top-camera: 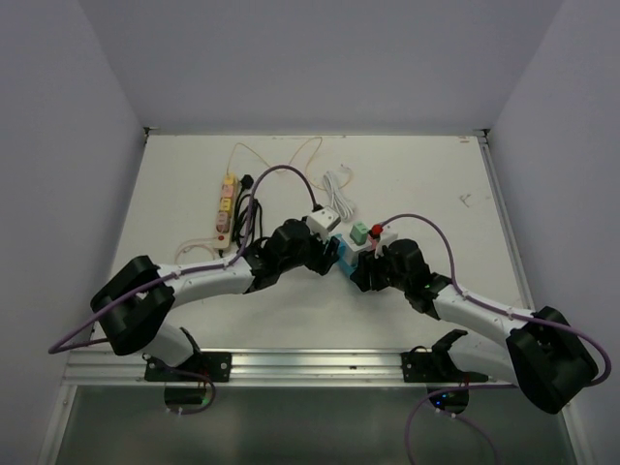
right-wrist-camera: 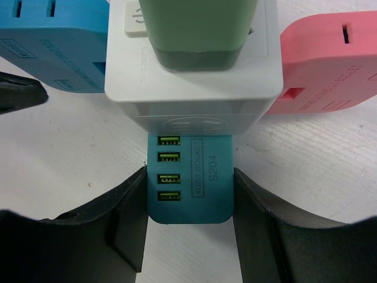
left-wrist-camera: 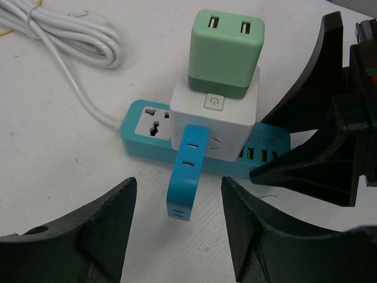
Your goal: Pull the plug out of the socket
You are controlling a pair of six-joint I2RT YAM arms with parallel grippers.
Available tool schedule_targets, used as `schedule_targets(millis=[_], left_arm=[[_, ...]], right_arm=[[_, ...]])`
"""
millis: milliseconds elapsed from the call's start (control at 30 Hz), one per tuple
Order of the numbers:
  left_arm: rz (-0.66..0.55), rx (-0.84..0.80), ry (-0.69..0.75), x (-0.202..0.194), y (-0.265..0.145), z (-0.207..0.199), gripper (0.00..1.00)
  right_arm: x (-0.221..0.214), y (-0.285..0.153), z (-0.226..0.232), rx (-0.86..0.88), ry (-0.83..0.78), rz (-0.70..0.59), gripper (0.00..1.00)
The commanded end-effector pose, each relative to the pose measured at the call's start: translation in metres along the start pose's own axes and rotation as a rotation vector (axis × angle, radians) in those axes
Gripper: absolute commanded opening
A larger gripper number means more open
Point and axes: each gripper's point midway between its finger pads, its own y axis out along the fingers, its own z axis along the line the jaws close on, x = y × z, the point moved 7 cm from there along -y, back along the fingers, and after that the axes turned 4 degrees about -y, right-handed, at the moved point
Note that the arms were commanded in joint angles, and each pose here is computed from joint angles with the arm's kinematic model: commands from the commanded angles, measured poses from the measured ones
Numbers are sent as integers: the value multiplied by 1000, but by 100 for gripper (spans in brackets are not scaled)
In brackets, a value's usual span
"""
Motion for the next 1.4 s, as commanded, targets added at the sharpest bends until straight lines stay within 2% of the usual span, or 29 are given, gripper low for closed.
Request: schedule_targets(millis=[0,133,167,233,333,367,467,833,1133,1367], left_arm=[[-65,-59,34,19,12,-10,62],[-35,-109,45,13,18,-14,52],[-27,-112,48,11,19,-14,44],[-17,-113,54,8,19,-14,39],[-13,-126,61,5,15,-14,24],[-19,-127,65,6,13,-14,14],[-27,-126,65,5,8,-13,0],[-61,-133,113,3,-16,-6,0],[-57,-121,85,1,-36,15,0],[-73,-6,-32,-9,-48,38,0]], right_arm=[[19,-1,10,64,-12,-84,0],[16,-1,9,64,-16,-81,0],[16,-1,9,60,-16,-81,0],[17,-1,8,49,-13,-80,0],[15,1,6,28,-4,-76,0],[15,1,5,15,5,-72,0],[14,1,-1,-46,25,-64,0],[11,4,-21,-254,103,-34,0],[10,7,-32,-382,134,-12,0],[10,5,-31,-369,137,-18,0]])
